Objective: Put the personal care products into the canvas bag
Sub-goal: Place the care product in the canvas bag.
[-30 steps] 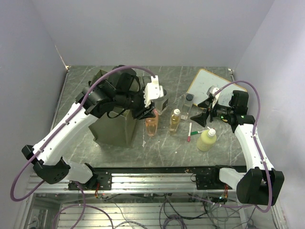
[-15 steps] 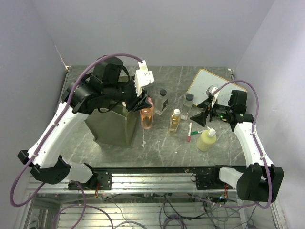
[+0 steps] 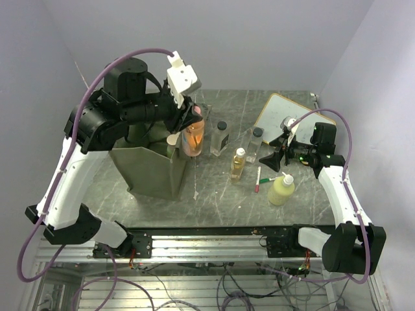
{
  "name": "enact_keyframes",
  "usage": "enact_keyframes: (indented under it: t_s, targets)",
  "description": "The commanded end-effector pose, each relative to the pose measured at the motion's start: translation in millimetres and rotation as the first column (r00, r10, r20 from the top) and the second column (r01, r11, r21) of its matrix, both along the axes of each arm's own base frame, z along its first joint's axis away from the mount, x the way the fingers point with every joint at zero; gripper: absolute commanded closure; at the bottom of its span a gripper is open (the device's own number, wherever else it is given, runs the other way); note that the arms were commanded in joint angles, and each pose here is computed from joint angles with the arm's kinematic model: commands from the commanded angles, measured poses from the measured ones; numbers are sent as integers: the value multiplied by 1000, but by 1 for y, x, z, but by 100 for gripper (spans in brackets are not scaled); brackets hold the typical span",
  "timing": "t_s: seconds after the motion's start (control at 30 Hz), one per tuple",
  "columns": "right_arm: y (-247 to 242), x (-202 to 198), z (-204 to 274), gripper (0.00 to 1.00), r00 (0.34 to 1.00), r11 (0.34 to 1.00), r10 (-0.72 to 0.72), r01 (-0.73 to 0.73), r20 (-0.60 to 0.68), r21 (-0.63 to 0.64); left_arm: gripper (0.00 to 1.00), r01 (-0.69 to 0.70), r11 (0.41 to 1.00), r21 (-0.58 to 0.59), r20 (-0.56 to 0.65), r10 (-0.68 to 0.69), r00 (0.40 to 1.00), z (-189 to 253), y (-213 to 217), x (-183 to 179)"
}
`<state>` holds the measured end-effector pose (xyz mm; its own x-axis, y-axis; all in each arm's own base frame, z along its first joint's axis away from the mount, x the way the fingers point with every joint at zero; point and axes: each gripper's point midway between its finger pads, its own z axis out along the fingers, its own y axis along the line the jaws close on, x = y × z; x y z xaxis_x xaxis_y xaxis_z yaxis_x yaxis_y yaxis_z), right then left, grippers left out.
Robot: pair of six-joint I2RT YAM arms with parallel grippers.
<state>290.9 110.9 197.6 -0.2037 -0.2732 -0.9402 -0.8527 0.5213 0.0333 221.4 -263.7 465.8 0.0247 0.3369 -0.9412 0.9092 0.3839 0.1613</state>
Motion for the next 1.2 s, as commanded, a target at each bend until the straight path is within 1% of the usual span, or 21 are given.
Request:
enact_keyframes:
  t_s: [0.0,0.13,0.3,0.4,0.47,0.63,0.7,0.9,1.17]
  targets:
    - [-3,1,-3,14,1000,1000,-8,9,15,-11,93,-60,980,-188,178,94,980,80,9,8]
    - [-4,0,-4,14,1000,1000,-10,10,18,-14,93,-122,964,-238,199,171,965,99,18,17]
    - [-4,1,-5,14,1000,1000,-11,12,15,-17,93,-204,928,-312,187,271,944,120,37,31]
    - [-4,1,-6,14,1000,1000,-11,11,14,-18,93,-240,910,-338,175,311,934,127,50,44]
    - [-4,1,-7,14,1000,1000,-11,11,10,-18,93,-290,895,-339,165,360,918,126,61,57]
    - [-4,0,-7,14,1000,1000,-7,8,13,-18,93,-448,833,-325,152,514,844,117,95,85]
    - [-4,0,-6,13,1000,1000,-5,6,17,-17,93,-490,811,-319,146,553,820,113,106,91]
    - [-2,-2,-5,14,1000,1000,3,-3,19,-13,93,-583,759,-290,111,631,768,85,130,111]
    - [-1,-5,-1,13,999,1000,12,-11,38,-15,93,-658,711,-247,91,693,715,34,143,125]
